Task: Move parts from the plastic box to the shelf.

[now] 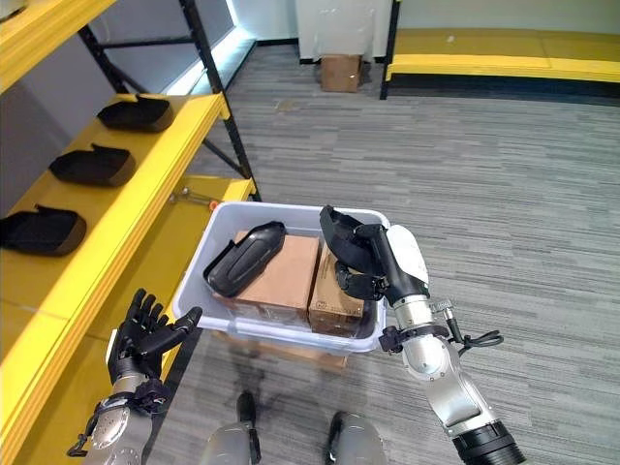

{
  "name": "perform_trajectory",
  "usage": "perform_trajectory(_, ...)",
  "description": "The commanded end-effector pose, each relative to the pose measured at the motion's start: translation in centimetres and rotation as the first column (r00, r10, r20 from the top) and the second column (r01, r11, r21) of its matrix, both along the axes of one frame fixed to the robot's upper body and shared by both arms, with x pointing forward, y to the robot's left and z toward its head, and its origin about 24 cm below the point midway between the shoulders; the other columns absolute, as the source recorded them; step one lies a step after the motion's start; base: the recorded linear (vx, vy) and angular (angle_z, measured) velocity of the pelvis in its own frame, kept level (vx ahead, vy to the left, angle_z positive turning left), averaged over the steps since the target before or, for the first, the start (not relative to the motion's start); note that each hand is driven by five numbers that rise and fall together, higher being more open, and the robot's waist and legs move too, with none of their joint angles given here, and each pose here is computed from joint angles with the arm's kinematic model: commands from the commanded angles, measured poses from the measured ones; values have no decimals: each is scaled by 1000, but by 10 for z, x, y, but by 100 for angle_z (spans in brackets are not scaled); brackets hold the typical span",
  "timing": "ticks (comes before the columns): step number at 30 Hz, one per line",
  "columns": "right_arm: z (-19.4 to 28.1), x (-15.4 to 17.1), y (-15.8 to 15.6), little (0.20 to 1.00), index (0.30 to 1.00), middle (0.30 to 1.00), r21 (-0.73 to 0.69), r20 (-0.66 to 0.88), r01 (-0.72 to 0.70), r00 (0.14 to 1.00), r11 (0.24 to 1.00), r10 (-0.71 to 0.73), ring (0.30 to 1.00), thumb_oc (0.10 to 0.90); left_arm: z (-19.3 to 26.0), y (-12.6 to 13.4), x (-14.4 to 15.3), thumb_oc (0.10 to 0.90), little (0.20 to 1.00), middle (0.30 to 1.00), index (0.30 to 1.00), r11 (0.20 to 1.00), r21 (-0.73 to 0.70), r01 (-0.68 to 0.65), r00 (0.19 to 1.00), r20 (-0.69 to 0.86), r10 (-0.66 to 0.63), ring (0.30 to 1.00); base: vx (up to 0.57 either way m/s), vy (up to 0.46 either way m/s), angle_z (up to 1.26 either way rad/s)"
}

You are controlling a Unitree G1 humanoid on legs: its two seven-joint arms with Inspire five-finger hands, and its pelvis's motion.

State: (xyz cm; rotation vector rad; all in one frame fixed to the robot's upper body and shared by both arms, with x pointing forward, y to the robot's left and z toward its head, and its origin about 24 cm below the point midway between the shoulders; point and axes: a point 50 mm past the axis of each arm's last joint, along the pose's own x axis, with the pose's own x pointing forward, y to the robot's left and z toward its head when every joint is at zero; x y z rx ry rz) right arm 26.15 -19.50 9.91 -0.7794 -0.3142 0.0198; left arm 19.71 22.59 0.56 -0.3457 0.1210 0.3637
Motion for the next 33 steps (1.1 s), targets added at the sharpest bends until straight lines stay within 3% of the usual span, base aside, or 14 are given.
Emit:
perform_trajectory(1,58,1,13,300,300,300,41,309,-114,946,993,96,300,400,42,10,11,900,1000,1000,1000,999,42,-19,973,232,9,1000,-22,52,64)
perform_trajectory(11,43,-15,-15,300,300,300,53,258,10,966,999,-24,300,400,43,3,13,900,1000,1000,1000,995,72,69,969,231,-84,1000,58,170,78)
perform_trajectory(24,42,-13,-8,300,300,300,53,228,-30,973,998,18,300,400,49,12,6,900,1000,1000,1000,991,115,65,965,244,-92,1000,73,212,16)
perform_trajectory(33,35,-10,-7,300,300,300,18,204,-5,979,1000,1,300,400,59,7,14,900,1000,1000,1000,972,188,140,948,257,-186,1000,64,218,45)
